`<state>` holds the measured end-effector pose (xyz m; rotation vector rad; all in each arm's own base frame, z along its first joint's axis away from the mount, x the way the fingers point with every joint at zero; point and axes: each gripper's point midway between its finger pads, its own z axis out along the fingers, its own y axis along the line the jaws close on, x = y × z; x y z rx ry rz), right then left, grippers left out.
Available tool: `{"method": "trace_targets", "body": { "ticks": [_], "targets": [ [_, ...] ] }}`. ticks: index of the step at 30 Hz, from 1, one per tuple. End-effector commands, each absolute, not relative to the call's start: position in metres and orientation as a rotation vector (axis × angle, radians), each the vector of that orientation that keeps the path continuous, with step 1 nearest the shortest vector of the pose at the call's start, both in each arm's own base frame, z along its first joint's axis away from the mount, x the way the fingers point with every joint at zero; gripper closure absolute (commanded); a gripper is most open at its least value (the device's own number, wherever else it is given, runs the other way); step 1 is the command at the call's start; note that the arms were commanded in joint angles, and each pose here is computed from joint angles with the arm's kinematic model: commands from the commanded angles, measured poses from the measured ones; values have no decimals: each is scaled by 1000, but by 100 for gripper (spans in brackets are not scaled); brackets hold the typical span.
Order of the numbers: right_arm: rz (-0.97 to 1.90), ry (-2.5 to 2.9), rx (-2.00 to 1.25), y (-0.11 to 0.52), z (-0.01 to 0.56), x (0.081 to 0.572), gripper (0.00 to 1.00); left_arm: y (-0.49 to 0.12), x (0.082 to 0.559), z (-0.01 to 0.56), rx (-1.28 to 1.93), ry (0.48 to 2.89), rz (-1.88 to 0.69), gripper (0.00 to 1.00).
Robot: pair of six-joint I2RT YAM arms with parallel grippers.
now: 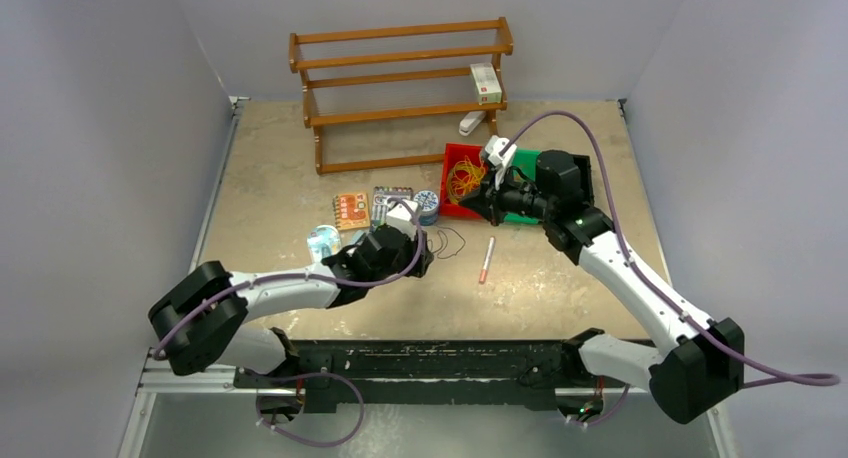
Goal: Untangle the cables
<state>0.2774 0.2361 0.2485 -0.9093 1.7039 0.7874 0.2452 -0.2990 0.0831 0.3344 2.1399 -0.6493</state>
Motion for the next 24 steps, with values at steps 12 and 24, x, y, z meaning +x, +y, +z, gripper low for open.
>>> {"method": "trace_targets", "body": {
  "ticks": [12, 24],
  "targets": [
    [883, 1720, -908, 272, 229, 290, 100, -166, 247, 126, -269, 1884, -408, 54],
    [788, 1941, -1106, 311, 132, 274, 94, -164, 251, 124, -254, 1909, -337, 54]
  ]
}}
